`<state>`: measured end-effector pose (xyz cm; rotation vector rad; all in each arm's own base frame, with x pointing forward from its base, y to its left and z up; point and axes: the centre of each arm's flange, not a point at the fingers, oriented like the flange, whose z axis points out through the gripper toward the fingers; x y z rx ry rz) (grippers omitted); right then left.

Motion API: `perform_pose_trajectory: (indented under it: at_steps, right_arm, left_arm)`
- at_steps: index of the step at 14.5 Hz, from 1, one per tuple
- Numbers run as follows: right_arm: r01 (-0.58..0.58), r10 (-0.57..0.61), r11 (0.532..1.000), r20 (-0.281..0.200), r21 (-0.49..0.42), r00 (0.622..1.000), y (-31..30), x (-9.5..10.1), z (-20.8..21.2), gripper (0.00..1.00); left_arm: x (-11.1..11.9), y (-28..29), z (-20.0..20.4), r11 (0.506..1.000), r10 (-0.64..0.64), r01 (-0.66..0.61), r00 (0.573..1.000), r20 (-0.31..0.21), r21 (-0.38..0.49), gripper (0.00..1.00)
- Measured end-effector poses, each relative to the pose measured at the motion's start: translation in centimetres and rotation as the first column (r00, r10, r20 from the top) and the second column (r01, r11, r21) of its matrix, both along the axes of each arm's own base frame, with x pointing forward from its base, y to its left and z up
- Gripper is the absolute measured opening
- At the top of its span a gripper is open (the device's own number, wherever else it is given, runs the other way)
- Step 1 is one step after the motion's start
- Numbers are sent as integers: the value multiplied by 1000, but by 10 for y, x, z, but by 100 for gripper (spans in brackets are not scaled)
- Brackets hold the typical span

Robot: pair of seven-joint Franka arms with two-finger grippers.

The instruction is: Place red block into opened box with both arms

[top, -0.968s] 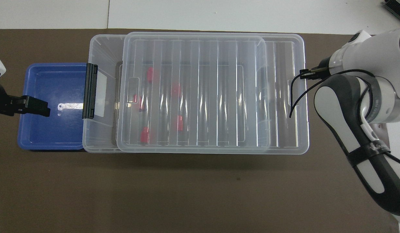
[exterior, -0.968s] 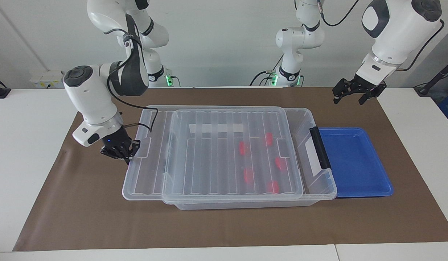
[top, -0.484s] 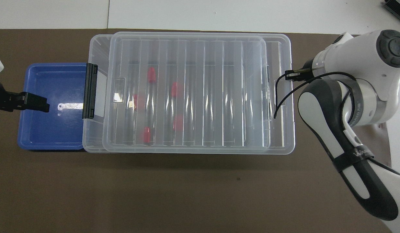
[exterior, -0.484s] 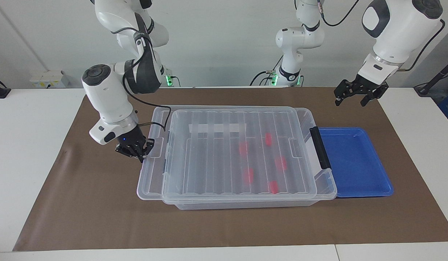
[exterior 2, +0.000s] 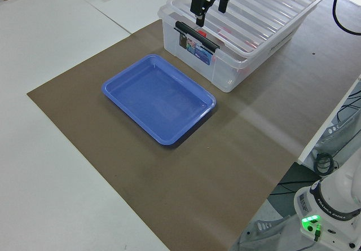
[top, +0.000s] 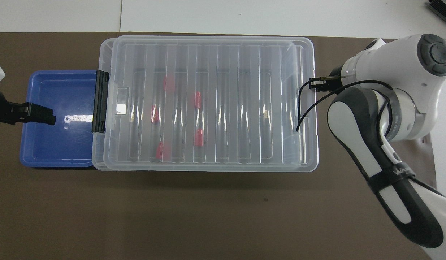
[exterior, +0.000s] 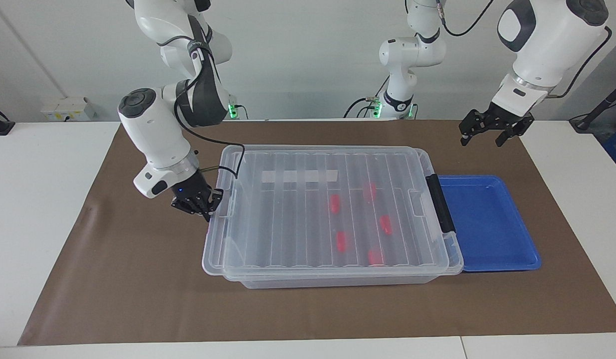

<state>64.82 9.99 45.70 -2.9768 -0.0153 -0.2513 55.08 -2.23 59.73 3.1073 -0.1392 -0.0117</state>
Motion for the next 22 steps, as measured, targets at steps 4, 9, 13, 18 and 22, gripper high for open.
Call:
perform_pose_trajectory:
  at_steps: [4, 9, 13, 18, 22]
  right_arm:
    - [-1, 1, 1000, 0, 0, 1000, 1, 0, 0, 1]
    - [10, -9, 1000, -7, 27, 1000, 2, -1, -1, 1]
    - [16, -16, 999, -12, 44, 1000, 3, -1, -1, 1]
    - [9, -10, 1000, -32, -9, 999, -13, -1, -3, 1]
    - [-2, -4, 986, -38, -168, 999, -57, -8, 25, 18]
  left_arm:
    - [1, 0, 1, 1000, -1, 1, 1000, 6, 0, 100]
    - [1, -2, 0, 1000, -4, 4, 1000, 6, 0, 100]
    - [1, -1, 0, 1000, -1, 1, 1000, 6, 0, 100]
    - [1, 1, 0, 1000, 2, -2, 1000, 6, -1, 100]
    - [1, 1, 0, 1000, 2, -2, 1000, 9, -1, 100]
